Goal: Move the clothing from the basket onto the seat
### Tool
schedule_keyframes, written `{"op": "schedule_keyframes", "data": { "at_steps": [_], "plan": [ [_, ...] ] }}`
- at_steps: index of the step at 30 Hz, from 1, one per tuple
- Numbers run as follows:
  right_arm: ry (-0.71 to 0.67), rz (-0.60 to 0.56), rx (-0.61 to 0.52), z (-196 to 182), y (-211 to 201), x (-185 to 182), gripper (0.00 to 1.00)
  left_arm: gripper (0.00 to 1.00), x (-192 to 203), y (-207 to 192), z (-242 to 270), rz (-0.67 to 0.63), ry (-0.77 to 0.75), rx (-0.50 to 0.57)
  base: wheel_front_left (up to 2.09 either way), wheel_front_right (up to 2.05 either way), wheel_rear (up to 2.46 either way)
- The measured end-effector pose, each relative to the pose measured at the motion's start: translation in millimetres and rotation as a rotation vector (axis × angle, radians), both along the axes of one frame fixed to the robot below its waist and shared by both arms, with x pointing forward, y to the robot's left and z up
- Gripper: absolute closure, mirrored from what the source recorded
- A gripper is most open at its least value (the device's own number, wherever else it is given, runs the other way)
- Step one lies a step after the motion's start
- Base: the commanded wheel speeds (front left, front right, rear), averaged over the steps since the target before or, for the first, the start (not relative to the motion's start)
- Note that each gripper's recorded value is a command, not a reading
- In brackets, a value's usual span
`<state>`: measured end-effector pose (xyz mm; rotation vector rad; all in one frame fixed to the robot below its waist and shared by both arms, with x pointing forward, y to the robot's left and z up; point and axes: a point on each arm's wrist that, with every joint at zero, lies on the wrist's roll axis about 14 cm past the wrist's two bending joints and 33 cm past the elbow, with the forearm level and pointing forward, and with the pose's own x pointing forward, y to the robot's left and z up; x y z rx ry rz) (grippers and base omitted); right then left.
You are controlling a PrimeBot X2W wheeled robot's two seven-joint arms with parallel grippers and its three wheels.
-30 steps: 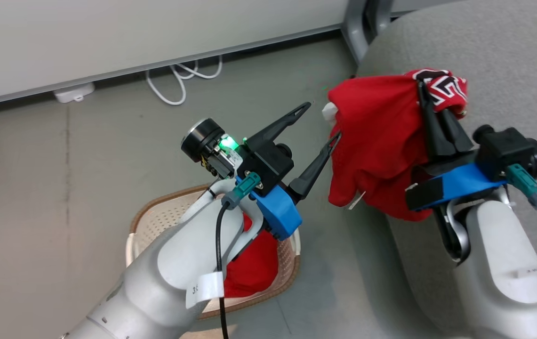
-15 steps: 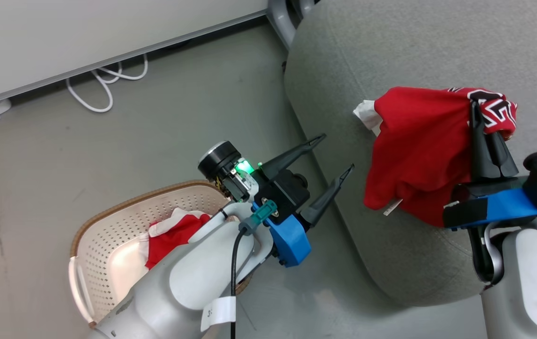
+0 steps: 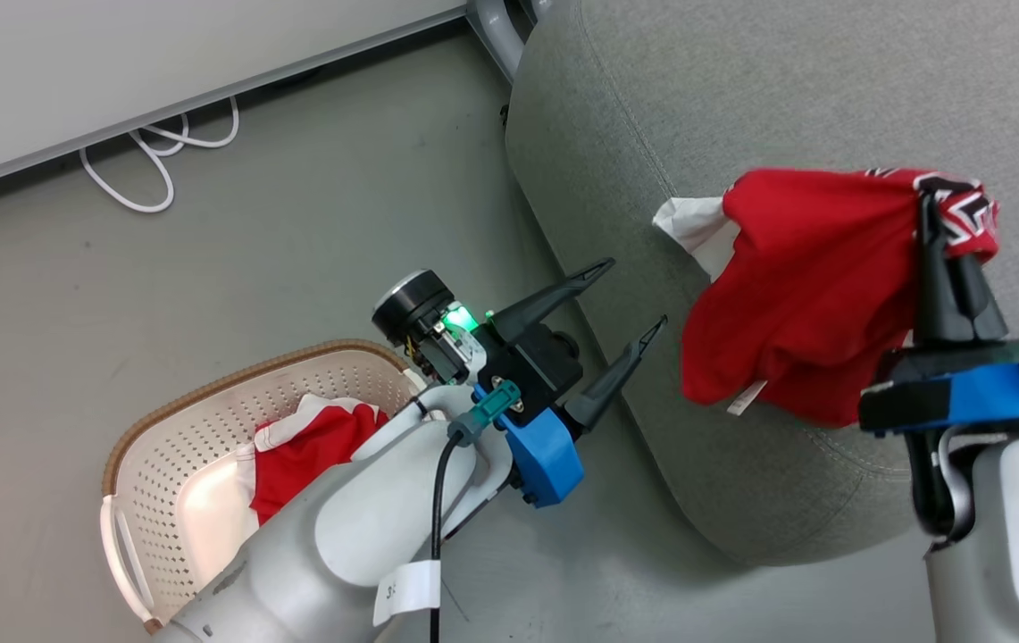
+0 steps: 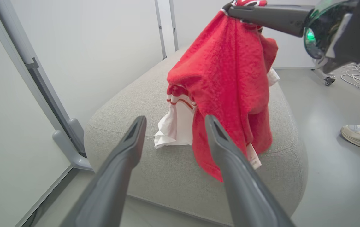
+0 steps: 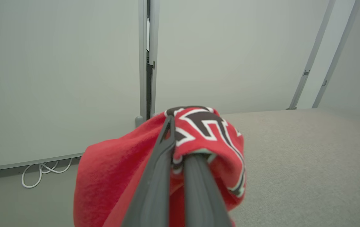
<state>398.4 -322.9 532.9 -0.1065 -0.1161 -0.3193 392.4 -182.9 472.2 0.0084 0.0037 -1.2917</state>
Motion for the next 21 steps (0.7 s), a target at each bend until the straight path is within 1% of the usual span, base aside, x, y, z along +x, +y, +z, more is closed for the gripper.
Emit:
{"op": "schedule_keyframes", "data": {
  "at_steps": [6,12,17,21],
  "plan": [
    [-0.102,0.004,-0.041,36,-5,29,1.0,0.0,15,4,-7,0.012,-0.008,0.001,0.0,0.0,0.0],
    [-0.211,-0.018,-0.123,79,-21,67,1.0,0.0,39,7,-23,0.023,-0.02,0.006,0.0,0.0,0.0],
    [-0.318,-0.101,-0.216,120,-59,92,1.0,0.0,66,12,-41,0.037,-0.025,0.005,0.0,0.0,0.0],
    [-0.356,-0.165,-0.277,135,-89,108,1.0,0.0,85,14,-58,0.048,-0.022,-0.002,0.0,0.0,0.0]
  ]
}}
